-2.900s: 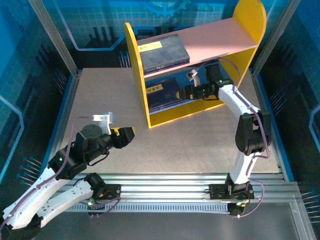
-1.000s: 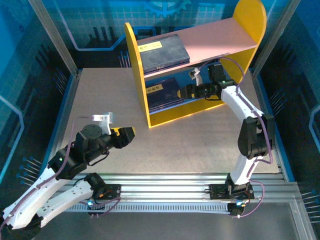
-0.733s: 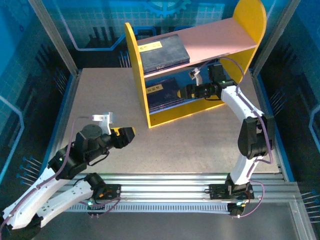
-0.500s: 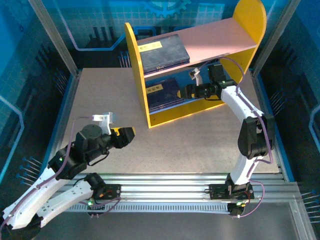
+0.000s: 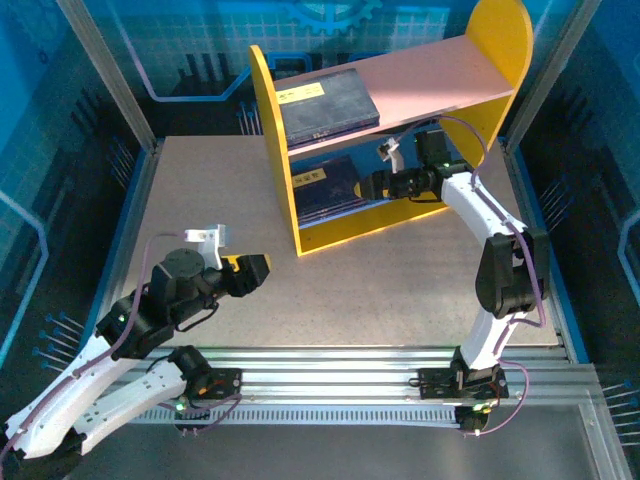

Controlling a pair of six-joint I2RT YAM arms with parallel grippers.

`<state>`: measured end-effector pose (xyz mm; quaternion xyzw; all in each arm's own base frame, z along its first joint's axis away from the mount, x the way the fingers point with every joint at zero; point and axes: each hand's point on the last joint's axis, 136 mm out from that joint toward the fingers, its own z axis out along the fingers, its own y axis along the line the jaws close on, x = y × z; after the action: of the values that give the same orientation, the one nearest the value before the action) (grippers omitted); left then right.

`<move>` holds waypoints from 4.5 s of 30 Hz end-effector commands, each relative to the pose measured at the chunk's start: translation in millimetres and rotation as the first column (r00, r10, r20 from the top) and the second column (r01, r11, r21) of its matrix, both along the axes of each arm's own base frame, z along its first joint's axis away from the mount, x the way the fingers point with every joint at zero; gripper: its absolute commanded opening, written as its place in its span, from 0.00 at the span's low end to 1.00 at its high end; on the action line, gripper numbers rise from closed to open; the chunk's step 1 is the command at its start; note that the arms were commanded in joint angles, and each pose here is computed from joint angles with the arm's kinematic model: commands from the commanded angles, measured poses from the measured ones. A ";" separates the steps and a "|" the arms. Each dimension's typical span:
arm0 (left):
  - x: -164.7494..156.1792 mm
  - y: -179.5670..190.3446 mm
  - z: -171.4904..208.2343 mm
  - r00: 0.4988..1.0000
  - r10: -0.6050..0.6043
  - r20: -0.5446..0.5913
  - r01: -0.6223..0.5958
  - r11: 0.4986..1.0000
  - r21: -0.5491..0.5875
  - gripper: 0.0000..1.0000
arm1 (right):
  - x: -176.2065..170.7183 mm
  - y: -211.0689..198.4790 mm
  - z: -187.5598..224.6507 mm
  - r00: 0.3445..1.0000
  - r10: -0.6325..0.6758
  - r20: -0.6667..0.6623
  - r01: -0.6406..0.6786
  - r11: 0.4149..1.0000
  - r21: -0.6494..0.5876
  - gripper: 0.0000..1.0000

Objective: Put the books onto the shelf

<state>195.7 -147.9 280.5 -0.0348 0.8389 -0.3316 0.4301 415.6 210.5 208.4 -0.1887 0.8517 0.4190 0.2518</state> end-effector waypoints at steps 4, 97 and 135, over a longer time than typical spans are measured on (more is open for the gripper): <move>-3.2 4.2 12.4 1.000 -0.003 0.031 0.003 1.000 -0.005 0.65 | -11.2 7.3 -1.6 0.999 0.038 -0.008 -0.038 0.999 0.005 0.67; 164.8 171.9 -142.7 0.805 0.432 0.407 -0.572 0.748 0.337 0.99 | -57.7 -224.7 -46.6 0.544 -0.547 0.636 0.796 0.577 -0.184 1.00; 200.0 157.6 -183.9 0.876 0.341 0.341 -0.466 0.780 0.417 0.99 | -18.7 -172.3 -109.2 0.613 -0.405 0.678 0.664 0.729 -0.165 1.00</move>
<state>389.7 13.3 89.7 -0.0791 0.8116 -0.0072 0.5788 386.8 40.3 83.8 -0.0833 0.8269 0.0750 0.5510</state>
